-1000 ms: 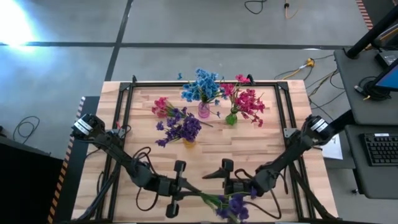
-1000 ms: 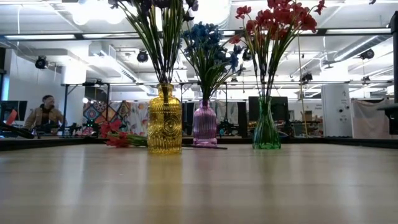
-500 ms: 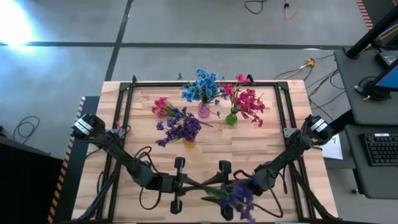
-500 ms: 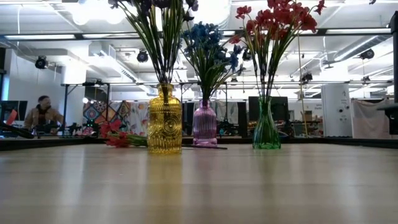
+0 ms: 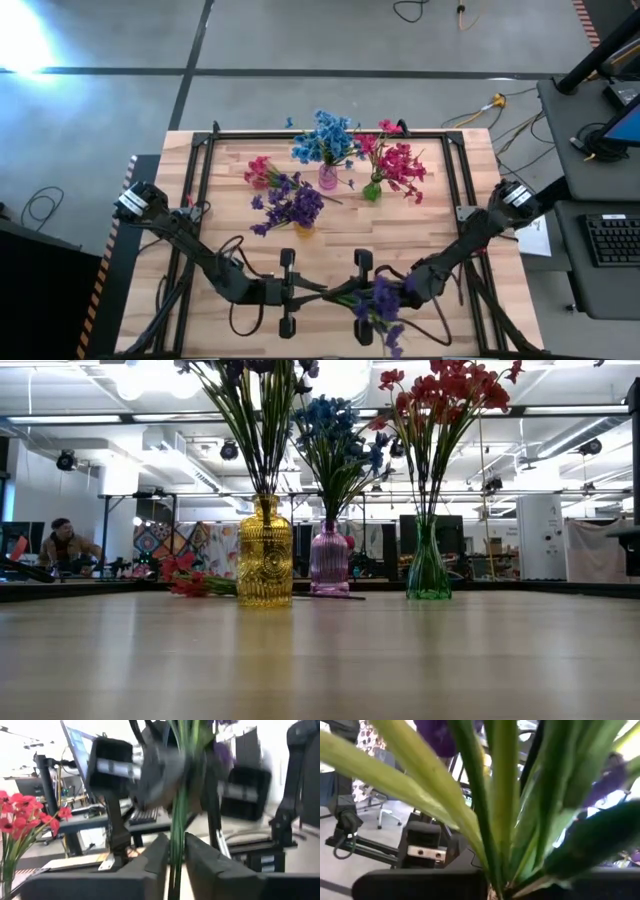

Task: Sort flowers into vase by color
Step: Put the violet flowers into the yellow vase

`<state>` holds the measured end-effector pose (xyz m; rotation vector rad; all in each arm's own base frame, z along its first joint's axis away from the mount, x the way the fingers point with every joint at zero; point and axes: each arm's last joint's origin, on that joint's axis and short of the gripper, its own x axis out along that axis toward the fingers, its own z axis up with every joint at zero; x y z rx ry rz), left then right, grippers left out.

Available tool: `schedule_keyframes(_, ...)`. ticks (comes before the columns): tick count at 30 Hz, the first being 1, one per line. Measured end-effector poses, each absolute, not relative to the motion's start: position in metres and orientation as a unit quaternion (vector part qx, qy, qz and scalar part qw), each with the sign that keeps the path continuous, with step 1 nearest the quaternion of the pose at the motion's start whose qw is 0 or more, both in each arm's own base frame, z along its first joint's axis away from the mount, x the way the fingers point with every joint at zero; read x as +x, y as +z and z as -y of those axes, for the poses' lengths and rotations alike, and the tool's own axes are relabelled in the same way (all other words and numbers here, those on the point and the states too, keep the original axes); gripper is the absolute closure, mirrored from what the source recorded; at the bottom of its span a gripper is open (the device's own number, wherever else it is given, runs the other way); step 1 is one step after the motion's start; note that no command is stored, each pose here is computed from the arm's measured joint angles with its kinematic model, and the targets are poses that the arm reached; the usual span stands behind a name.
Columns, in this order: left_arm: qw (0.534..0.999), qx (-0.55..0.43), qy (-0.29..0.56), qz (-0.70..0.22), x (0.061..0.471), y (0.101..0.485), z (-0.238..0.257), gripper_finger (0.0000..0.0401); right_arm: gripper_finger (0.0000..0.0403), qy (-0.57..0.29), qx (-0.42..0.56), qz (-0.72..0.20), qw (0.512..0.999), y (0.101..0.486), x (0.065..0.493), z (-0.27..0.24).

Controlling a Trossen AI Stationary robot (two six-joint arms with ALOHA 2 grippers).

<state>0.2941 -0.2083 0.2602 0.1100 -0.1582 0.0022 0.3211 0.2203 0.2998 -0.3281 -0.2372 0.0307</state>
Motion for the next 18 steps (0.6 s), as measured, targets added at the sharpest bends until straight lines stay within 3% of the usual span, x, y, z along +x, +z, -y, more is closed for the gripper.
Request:
schedule_keyframes(5,0.996,0.088,-0.008,0.004,0.285,0.265,0.201,0.0269,0.0391,-0.029,-0.158,0.049,0.986,0.324,0.306,-0.198)
schedule_keyframes(9,0.994,0.062,-0.01,-0.095,0.269,0.266,0.189,0.0218,0.0392,-0.049,-0.121,-0.048,0.99,0.351,0.288,-0.164)
schedule_keyframes(13,0.988,-0.015,0.002,-0.152,0.249,0.277,0.173,0.0192,0.0392,-0.058,-0.086,-0.133,0.986,0.361,0.263,-0.139)
schedule_keyframes(18,0.96,-0.125,-0.086,-0.236,0.227,0.281,0.174,0.0191,0.0392,-0.036,-0.085,-0.151,0.984,0.349,0.241,-0.14)
